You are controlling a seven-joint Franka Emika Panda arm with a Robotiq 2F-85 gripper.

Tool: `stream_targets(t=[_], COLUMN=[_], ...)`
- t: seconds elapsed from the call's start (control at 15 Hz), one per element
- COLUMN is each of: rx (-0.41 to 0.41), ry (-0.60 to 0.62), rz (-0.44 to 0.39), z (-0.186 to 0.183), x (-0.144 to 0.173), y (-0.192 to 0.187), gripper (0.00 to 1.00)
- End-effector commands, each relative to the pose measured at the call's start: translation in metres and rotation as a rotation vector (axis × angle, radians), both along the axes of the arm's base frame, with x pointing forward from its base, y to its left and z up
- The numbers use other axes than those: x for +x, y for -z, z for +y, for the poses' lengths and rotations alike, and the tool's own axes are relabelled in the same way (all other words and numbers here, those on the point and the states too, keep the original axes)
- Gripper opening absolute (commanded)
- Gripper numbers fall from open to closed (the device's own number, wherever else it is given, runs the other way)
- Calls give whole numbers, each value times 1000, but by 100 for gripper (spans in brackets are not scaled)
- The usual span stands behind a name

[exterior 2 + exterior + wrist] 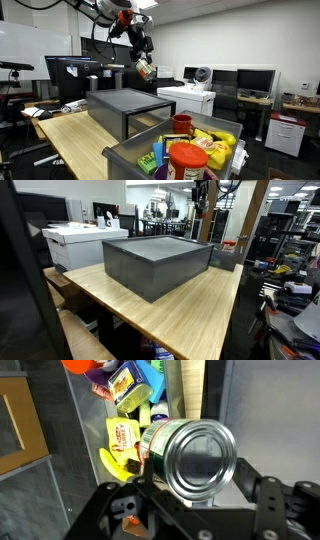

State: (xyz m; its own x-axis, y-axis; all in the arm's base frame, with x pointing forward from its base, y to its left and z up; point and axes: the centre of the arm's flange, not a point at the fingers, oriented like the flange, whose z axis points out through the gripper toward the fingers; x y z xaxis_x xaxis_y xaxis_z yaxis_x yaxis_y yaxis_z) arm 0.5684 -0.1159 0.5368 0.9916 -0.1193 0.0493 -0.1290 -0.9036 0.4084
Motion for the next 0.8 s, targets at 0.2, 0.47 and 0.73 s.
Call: stream_targets(t=[0.2,0.47,0.73], rx=[1,3,19], ry=[-150,-185,-227], rz=[55,88,111], z=[10,11,6], x=[34,49,64], y=[9,25,33], gripper=[54,54,54])
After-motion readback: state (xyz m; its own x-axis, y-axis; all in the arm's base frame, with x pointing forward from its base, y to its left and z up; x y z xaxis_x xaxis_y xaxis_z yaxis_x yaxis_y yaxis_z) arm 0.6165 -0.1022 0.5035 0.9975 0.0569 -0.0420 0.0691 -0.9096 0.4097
